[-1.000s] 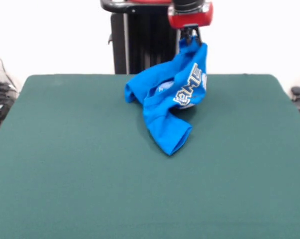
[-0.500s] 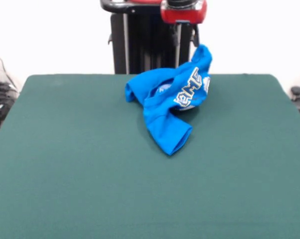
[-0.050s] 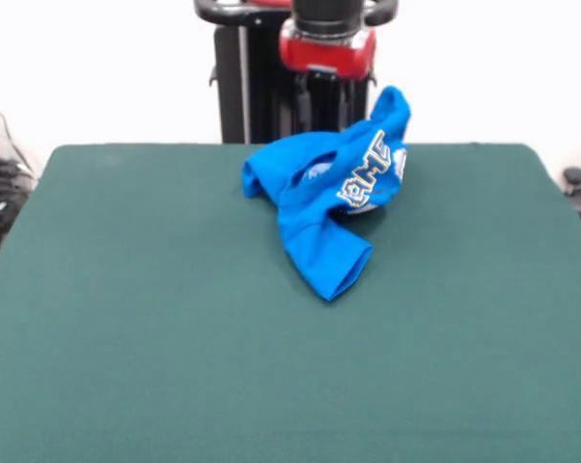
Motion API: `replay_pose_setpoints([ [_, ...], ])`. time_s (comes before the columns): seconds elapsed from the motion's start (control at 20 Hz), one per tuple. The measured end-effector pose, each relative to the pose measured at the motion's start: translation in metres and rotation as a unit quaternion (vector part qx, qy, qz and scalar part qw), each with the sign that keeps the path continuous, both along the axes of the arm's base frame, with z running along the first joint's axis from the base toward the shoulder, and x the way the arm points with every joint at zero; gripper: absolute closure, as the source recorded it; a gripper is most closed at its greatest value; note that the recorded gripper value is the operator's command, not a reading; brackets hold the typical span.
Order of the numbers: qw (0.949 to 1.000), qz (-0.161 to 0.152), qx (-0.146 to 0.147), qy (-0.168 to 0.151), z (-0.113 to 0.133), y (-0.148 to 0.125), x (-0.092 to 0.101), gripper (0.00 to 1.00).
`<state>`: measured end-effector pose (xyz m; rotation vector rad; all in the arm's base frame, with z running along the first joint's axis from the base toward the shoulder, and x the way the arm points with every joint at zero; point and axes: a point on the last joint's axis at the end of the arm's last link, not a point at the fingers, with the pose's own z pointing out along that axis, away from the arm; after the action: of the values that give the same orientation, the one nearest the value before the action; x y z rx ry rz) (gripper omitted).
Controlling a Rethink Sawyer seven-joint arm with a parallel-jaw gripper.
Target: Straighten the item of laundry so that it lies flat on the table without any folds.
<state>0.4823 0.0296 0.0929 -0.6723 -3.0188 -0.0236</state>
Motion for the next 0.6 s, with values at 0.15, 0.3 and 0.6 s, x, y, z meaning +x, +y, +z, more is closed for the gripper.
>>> replay_pose_setpoints([
  [0.15,0.9993,-0.03,-0.012,-0.021,-0.008,-0.014,0.025,0.0],
  [0.3,0.9979,-0.052,-0.031,-0.025,-0.016,-0.027,0.041,0.0],
  [0.6,0.9947,-0.057,-0.083,-0.017,-0.033,-0.044,0.059,0.0],
])
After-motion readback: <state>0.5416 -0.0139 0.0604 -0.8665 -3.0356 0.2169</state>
